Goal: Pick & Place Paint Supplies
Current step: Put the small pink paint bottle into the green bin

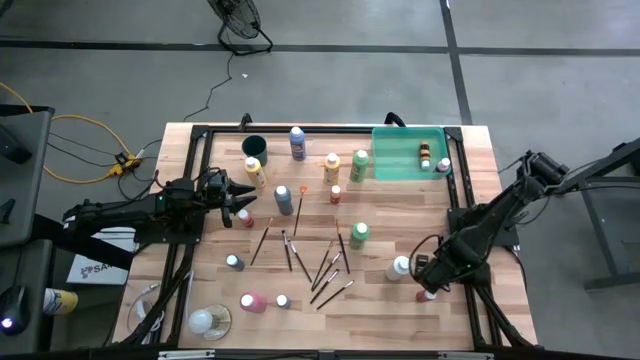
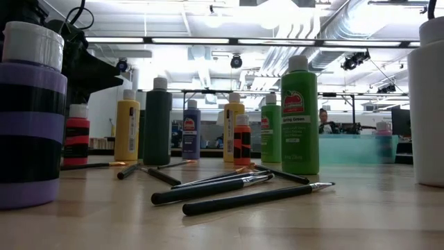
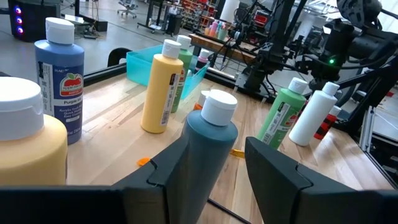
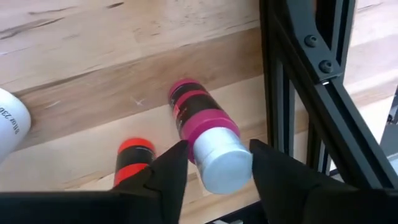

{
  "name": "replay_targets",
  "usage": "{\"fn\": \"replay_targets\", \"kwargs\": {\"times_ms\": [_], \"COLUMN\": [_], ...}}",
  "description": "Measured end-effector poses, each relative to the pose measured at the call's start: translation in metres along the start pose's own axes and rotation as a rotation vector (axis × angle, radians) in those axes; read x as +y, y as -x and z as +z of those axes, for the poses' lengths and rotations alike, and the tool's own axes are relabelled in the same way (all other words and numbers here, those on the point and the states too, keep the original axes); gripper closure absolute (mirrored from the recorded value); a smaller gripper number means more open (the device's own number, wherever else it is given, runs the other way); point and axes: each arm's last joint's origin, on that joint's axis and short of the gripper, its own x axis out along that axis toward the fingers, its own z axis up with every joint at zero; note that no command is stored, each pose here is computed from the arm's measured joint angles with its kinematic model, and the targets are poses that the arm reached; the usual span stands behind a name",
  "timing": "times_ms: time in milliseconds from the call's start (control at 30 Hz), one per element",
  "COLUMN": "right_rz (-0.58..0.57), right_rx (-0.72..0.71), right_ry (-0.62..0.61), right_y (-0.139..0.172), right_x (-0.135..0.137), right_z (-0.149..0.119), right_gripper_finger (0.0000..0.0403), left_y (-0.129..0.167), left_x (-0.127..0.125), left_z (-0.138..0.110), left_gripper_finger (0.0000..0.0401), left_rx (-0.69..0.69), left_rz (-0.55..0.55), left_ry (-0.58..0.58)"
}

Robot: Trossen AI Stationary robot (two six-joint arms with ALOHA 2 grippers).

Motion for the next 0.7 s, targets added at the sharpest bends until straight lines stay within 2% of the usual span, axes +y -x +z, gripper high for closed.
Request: {"fn": "replay_targets", "kwargs": {"times_ms": [167, 433, 600, 700], "right_rz": [-0.001, 0.035, 0.135, 0.148], "right_rx": [-0.001, -0.018, -0.086, -0.139], "right_ry": [0.009, 0.038, 0.05, 0.043], "right_y": [0.0, 0.003, 0.016, 0.03], "right_x": [-0.001, -0.004, -0.012, -0.019], "right_z": [-0.001, 0.002, 0.015, 0.027], "right_gripper_finger": [0.0286, 0.0278, 0.0292, 0.0292], "left_y": [0.0, 0.0, 0.0, 0.0], "left_x": [0.0, 0.0, 0.0, 0.0], "left_z": [0.0, 0.0, 0.0, 0.0], "left_gripper_finger": [0.0249, 0.0249, 0.0249, 0.0249], "left_rx": [0.0, 0.0, 0.0, 0.0], "left_rz": [0.0, 0.0, 0.0, 0.0], "left_ry": [0.0, 0.0, 0.0, 0.0]}}
